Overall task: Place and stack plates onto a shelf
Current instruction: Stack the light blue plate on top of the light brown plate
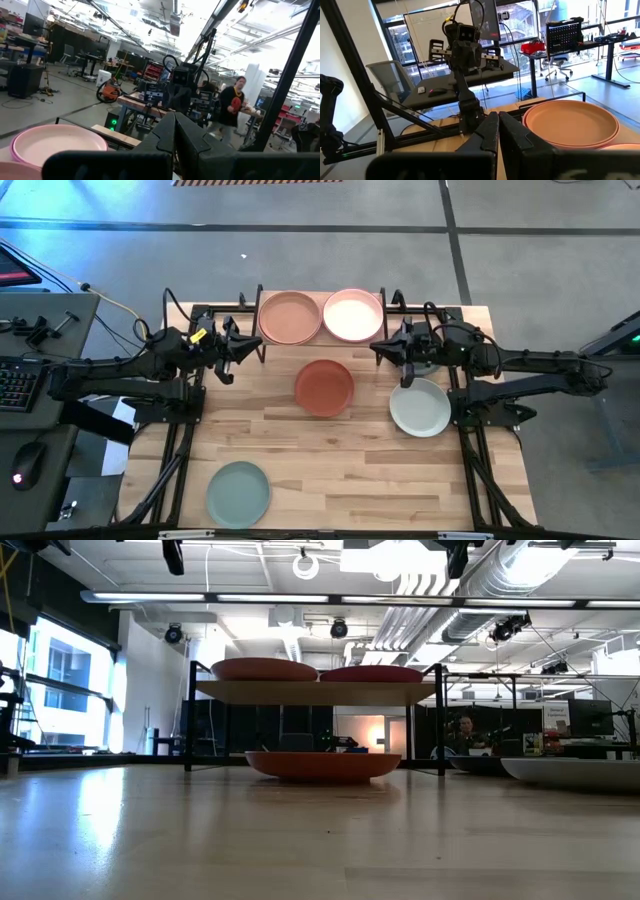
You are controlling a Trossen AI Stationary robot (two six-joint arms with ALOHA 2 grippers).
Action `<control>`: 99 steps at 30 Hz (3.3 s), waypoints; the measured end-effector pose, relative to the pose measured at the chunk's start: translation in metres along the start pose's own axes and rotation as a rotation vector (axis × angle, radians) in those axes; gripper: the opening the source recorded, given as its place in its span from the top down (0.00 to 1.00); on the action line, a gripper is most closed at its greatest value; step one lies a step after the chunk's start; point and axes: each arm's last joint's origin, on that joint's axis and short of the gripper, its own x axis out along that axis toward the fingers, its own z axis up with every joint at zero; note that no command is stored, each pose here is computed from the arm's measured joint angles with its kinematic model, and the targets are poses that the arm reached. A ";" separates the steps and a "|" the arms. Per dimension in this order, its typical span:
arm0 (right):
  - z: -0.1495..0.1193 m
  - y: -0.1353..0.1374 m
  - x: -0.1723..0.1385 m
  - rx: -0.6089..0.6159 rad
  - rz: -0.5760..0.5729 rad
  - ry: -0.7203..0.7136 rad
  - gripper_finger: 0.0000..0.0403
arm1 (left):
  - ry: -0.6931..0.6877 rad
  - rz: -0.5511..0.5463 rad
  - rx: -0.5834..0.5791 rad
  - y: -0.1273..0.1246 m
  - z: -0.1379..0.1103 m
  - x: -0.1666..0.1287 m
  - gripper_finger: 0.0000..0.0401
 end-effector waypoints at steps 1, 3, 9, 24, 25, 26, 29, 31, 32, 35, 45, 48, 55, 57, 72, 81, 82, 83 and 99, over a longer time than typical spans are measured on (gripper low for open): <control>0.000 0.000 0.000 0.000 0.000 0.002 1.00 | 0.001 0.000 0.000 0.000 0.000 0.000 1.00; 0.000 0.000 0.000 0.000 0.000 0.002 1.00 | 0.004 0.001 0.002 0.000 0.000 0.000 1.00; 0.000 0.000 0.000 0.000 0.000 0.002 1.00 | 0.020 0.007 0.030 0.001 -0.002 0.000 0.99; 0.000 0.000 0.000 0.007 -0.001 0.005 1.00 | 0.120 0.011 0.048 -0.013 0.026 0.009 0.61; 0.000 0.000 0.000 0.007 -0.001 0.005 1.00 | 0.137 -0.010 0.051 -0.017 0.033 0.011 0.58; 0.000 0.000 0.000 0.007 -0.001 0.005 1.00 | 0.164 -0.034 0.052 -0.022 0.039 0.013 0.56; 0.000 0.000 0.000 0.001 -0.001 0.005 1.00 | 0.321 -0.088 0.041 -0.036 0.051 0.017 0.51; 0.000 0.000 0.000 0.000 -0.001 0.005 1.00 | 0.465 -0.092 0.033 -0.044 0.054 0.018 0.50; 0.000 0.000 0.000 0.000 -0.001 0.005 1.00 | 0.544 -0.092 0.023 -0.049 0.053 0.018 0.50; 0.000 0.000 0.000 0.000 -0.001 0.005 1.00 | 0.766 -0.075 -0.057 -0.061 0.044 0.016 0.51; -0.003 0.000 0.000 0.001 -0.005 0.027 1.00 | 1.348 0.006 -0.222 -0.117 -0.061 -0.017 0.58; -0.005 -0.001 0.000 0.003 -0.009 0.051 1.00 | 1.429 0.017 -0.218 -0.133 -0.097 -0.035 0.60; -0.011 -0.002 0.000 0.006 -0.020 0.109 1.00 | 1.533 0.050 -0.131 -0.150 -0.156 -0.064 0.60; -0.012 -0.002 -0.001 0.007 -0.022 0.119 1.00 | 1.576 0.102 -0.071 -0.147 -0.162 -0.068 0.60; -0.012 -0.003 -0.001 0.012 -0.055 0.114 1.00 | 1.580 0.210 0.070 -0.141 -0.184 -0.067 0.60; -0.012 -0.003 -0.001 0.012 -0.056 0.118 1.00 | 1.664 0.298 0.114 -0.139 -0.210 -0.070 0.60; -0.012 -0.003 -0.001 0.012 -0.056 0.119 1.00 | 1.666 0.314 0.108 -0.138 -0.212 -0.070 0.60; -0.012 -0.003 -0.001 0.012 -0.056 0.119 1.00 | 1.667 0.331 0.103 -0.137 -0.214 -0.070 0.60; -0.012 -0.003 -0.001 0.005 -0.056 0.119 1.00 | 1.648 0.328 0.130 -0.123 -0.216 -0.050 0.87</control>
